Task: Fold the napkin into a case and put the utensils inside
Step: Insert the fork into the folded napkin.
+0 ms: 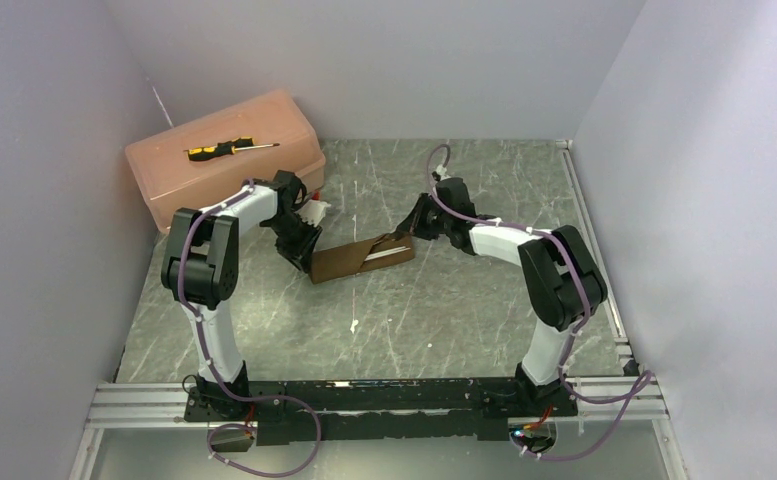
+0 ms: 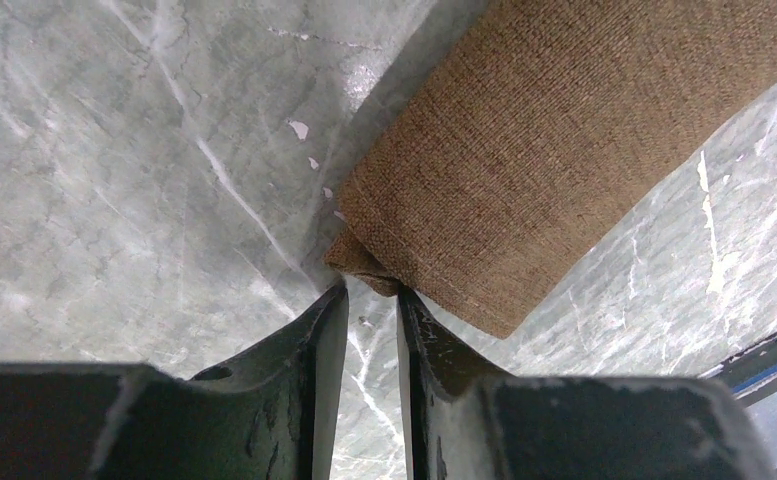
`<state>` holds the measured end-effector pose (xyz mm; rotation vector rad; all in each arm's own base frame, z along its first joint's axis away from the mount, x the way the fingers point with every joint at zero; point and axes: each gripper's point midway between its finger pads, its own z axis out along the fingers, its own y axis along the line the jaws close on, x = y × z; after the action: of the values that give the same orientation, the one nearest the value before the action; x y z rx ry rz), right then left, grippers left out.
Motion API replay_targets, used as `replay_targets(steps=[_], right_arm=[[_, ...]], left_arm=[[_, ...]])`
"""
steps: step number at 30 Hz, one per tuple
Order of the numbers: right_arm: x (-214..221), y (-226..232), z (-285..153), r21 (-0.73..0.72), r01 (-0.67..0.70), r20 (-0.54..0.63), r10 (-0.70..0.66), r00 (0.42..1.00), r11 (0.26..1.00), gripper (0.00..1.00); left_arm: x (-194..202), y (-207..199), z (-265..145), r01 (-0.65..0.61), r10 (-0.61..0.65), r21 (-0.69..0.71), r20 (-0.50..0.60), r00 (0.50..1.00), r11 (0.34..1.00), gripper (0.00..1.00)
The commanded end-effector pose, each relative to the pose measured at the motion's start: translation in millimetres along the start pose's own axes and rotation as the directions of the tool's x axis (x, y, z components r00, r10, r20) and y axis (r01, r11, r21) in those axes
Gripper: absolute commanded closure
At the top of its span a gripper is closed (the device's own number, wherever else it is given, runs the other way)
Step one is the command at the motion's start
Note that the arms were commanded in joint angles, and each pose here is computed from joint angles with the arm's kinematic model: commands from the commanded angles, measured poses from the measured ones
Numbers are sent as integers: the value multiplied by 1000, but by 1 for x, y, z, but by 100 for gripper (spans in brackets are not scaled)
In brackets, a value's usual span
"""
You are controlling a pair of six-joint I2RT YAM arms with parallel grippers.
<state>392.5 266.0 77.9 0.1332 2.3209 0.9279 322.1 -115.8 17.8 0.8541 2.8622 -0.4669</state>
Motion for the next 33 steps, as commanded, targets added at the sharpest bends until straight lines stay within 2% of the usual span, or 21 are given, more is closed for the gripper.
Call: replay_targets(steps=[1,11,14,17,25,29,33], right_arm=[[-8,20,9,-45,33,27,-32,999,998,100],[3,14,20,-25,38,-5,-38,999,999,99],[9,5,24,-2,45,-21,-45,999,999,92],[11,-4,25,27,59,-29,-58,998,998,82],[-11,-1,20,67,151,-6,-151,989,986,64],[-26,6,4,108,214,-2,-215,977,971,60],[-32,1,-13,166,286,-29,-285,958,944,62]], left_arm=[[-9,0,10,3,-3,18,24,1000,1000,69],[-10,-1,9,0,-1,24,29,1000,1000,70],[-11,-1,8,-1,0,23,29,1000,1000,70],[-11,-1,7,-4,4,23,27,1000,1000,70],[-9,-1,5,-10,9,17,20,1000,1000,70],[-10,0,3,-14,14,12,21,1000,1000,71],[-9,-1,3,-12,11,16,16,1000,1000,71]])
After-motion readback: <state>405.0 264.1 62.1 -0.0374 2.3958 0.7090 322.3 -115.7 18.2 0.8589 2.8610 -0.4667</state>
